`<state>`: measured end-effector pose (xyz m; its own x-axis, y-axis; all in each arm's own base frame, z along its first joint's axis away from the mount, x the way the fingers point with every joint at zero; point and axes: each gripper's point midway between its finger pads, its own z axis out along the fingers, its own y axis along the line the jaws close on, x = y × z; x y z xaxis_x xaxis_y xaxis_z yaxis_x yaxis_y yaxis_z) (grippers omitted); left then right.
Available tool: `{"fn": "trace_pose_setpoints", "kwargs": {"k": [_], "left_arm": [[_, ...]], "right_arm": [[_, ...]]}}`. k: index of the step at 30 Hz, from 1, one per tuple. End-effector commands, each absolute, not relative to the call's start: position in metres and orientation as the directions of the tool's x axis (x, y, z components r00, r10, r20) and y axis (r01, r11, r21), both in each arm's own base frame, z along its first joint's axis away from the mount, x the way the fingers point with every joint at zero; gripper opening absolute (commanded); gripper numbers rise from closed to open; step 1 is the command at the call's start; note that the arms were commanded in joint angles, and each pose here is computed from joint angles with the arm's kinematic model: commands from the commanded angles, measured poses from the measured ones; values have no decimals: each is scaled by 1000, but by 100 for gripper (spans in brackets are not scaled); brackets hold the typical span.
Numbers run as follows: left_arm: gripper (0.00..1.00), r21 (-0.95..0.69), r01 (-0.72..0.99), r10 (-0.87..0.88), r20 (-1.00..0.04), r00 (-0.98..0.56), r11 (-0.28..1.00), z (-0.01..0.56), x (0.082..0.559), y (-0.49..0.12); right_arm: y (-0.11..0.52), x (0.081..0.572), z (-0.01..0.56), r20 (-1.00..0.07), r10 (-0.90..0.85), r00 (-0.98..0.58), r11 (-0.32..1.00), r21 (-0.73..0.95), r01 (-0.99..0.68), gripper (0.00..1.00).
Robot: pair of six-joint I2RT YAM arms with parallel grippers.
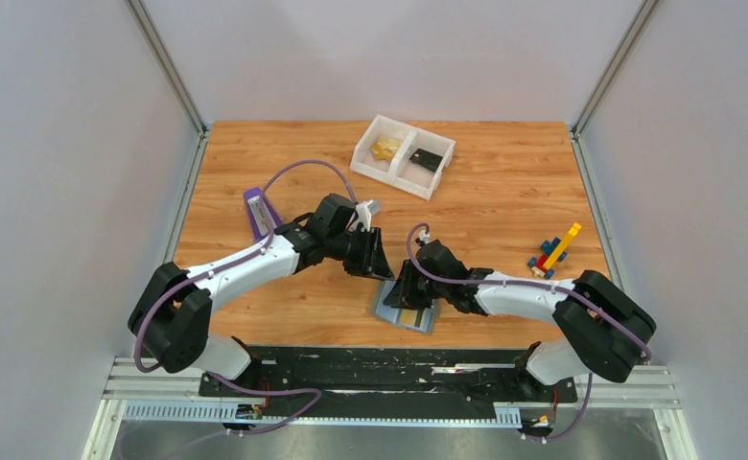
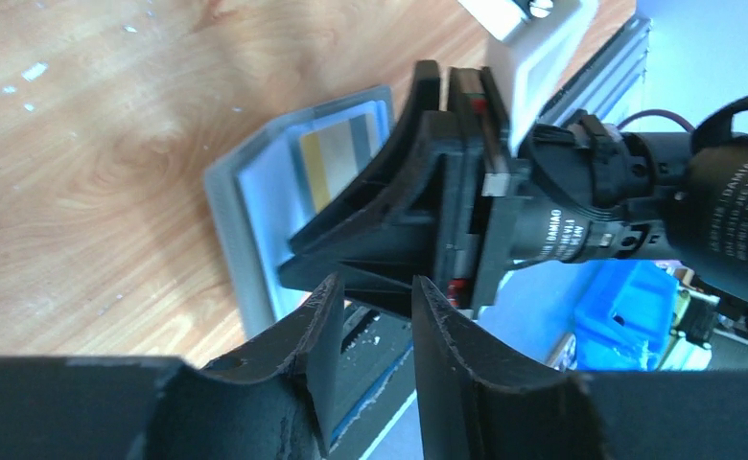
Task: Take the credit cards out of the card holder
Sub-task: Remove the credit card from the card holder.
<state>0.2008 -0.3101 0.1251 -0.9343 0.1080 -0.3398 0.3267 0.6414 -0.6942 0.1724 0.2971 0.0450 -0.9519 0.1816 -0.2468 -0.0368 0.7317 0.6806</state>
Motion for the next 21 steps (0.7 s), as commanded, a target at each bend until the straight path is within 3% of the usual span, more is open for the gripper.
{"fn": "trace_pose_setpoints", "kwargs": {"k": [1, 9, 21], "left_arm": [[37, -729, 336, 98, -350, -932, 597, 142, 196, -320], [17, -734, 283, 84, -296, -952, 618, 105, 195, -322], [11, -692, 236, 127, -206, -970, 683, 44, 190, -322]], "right_arm": [[324, 183, 61, -288, 162, -944, 688, 719, -101, 26], [308, 177, 40, -258, 188, -948, 740, 672, -36, 24], [282, 164, 50, -265, 212, -941, 768, 640, -8, 24]]}}
